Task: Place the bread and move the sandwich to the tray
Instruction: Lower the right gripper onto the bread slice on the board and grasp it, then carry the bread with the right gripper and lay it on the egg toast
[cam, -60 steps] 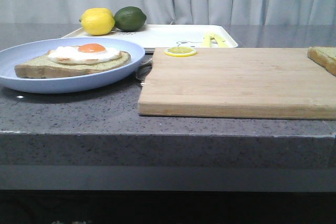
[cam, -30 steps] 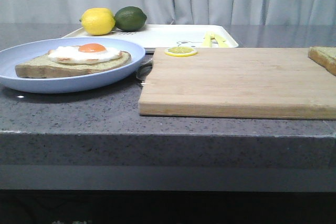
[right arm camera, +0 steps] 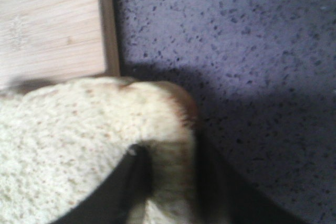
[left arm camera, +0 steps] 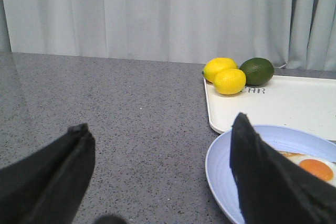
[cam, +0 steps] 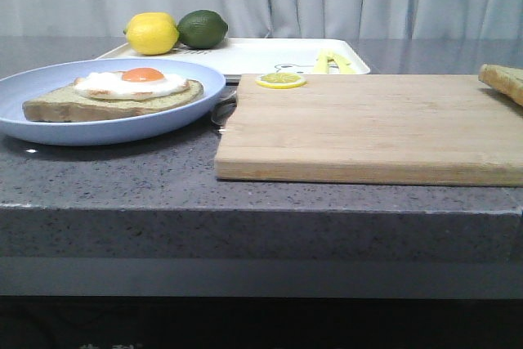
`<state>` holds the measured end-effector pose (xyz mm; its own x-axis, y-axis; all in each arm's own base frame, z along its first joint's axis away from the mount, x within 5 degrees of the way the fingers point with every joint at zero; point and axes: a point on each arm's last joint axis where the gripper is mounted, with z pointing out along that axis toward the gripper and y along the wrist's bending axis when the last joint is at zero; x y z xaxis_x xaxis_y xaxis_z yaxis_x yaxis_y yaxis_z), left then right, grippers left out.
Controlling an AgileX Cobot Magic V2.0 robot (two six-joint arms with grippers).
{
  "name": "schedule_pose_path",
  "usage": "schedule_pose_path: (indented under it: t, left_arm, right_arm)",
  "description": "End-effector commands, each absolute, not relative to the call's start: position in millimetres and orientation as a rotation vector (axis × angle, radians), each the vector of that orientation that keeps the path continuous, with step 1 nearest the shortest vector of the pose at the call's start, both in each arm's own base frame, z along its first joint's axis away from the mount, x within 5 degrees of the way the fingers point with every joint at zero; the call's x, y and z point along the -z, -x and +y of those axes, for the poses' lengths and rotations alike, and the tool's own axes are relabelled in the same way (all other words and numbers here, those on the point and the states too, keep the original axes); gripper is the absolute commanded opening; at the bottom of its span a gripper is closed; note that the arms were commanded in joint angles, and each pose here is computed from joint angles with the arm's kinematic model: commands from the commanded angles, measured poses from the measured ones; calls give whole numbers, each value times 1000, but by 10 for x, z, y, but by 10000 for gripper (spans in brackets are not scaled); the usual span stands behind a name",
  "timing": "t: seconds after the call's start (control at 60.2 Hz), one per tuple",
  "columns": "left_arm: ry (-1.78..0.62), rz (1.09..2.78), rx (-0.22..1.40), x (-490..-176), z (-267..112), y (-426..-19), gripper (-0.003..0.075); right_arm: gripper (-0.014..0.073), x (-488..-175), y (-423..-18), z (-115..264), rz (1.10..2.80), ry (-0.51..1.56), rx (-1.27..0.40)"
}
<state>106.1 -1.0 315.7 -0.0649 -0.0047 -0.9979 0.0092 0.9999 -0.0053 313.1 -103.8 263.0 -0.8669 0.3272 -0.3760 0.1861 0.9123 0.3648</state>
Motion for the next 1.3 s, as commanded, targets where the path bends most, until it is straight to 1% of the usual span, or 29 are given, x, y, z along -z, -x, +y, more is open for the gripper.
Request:
schedule_pose_path:
  t: [0.0, 0.066, 0.1, 0.199, 0.282, 0.432, 0.548, 0.615, 0.714, 0.781, 0.93, 1.097, 1.196, 1.279]
  left_arm:
    - [3, 1527, 17, -3330, -9, -1070, 533]
    - [3, 1527, 17, -3330, -9, -1070, 533]
    - [3, 1529, 17, -3329, -9, -1070, 533]
    - [3, 1531, 17, -3327, -9, -1070, 533]
    - [3, 1531, 17, -3327, -9, -1070, 533]
    - [3, 1531, 17, -3327, -9, -1070, 533]
    - [3, 1531, 17, -3327, -9, -1070, 533]
    - [3, 1531, 17, -3327, -9, -1070, 533]
    - [3, 1531, 17, -3327, -9, -1070, 533]
    - [3, 1531, 17, -3327, -9, -1070, 533]
    - [3, 1531, 17, -3327, -9, -1070, 533]
    - [3, 1531, 17, -3327, -9, -1070, 533]
    - [3, 1531, 17, -3327, -9, -1070, 533]
    - [3, 1531, 17, -3327, -9, -1070, 533]
  right_arm:
    - [29, -2843, -3121, -998, 2570, -340, -454]
    - [-54, -2852, -3116, -996, 2568, -338, -454]
    - [-75, -2865, -3111, -992, 2564, -337, -453]
    - [-65, -2932, -3085, -979, 2544, -330, -445]
    - [-65, -3064, -3057, -959, 2512, -313, -437]
    - [-65, -3457, -2953, -868, 2398, -276, -450]
    - [-65, -3710, -2865, -752, 2323, -250, -544]
    - [-65, -3788, -2829, -691, 2290, -247, -611]
    - [-65, -3886, -2802, -558, 2231, -238, -780]
    - [-65, -3921, -2823, -465, 2198, -214, -849]
    - [-65, -3991, -2906, -75, 2138, -119, -972]
    - [-65, -4072, -2965, 566, 2053, -12, -1115]
    - [-65, -4085, -2997, 937, 2001, -6, -1217]
    - [-65, -4033, -3039, 1241, 1982, -27, -1300]
